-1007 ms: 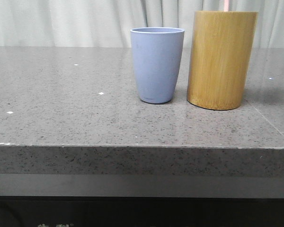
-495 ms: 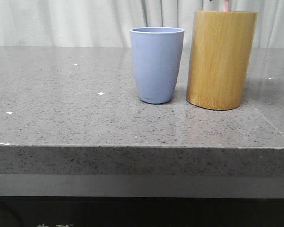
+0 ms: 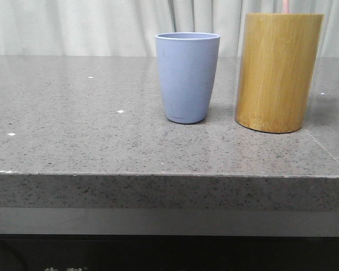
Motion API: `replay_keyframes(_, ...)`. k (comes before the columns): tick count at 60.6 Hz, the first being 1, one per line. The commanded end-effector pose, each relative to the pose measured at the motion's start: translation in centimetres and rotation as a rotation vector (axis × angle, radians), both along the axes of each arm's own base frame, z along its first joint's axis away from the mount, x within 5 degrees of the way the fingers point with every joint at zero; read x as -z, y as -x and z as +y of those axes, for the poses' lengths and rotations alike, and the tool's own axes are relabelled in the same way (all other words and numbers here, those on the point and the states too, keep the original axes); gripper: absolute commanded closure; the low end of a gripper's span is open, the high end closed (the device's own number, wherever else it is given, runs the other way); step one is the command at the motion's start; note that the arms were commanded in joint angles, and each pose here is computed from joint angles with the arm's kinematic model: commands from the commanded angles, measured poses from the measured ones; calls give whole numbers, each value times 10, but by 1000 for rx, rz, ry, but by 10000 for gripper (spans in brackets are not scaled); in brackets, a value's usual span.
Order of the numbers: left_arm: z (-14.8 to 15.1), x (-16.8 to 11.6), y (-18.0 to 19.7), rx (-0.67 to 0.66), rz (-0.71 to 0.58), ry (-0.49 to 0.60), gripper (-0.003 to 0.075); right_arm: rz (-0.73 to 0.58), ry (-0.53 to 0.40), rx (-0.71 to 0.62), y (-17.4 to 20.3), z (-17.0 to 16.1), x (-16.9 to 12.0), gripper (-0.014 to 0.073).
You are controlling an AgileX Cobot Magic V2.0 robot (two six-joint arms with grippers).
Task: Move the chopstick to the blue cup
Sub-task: 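Grasp the pink chopstick in the bamboo holder with the right gripper, then lift the pink chopstick and lower it into the blue cup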
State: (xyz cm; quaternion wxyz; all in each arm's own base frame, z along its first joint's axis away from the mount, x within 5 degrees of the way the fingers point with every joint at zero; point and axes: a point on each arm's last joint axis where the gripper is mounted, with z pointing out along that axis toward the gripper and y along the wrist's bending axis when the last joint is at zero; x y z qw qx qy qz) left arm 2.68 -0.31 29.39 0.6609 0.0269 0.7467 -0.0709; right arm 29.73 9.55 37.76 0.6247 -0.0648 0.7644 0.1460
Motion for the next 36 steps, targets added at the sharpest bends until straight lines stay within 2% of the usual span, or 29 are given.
replay_keyframes(1,0,-14,0,0,-91,30,739,-282,-80,20,25,-10,-56,581)
replay_keyframes(10,0,-14,0,0,-91,30,739,-425,-130,13,48,-14,-85,581)
replay_keyframes(21,0,-14,0,0,-91,30,739,-486,-176,-76,64,5,-109,581)
replay_keyframes(30,0,-14,0,0,-91,30,739,-480,-197,-157,60,31,-110,581)
replay_keyframes(36,0,-14,0,0,-91,30,739,-460,-196,-185,47,49,-97,581)
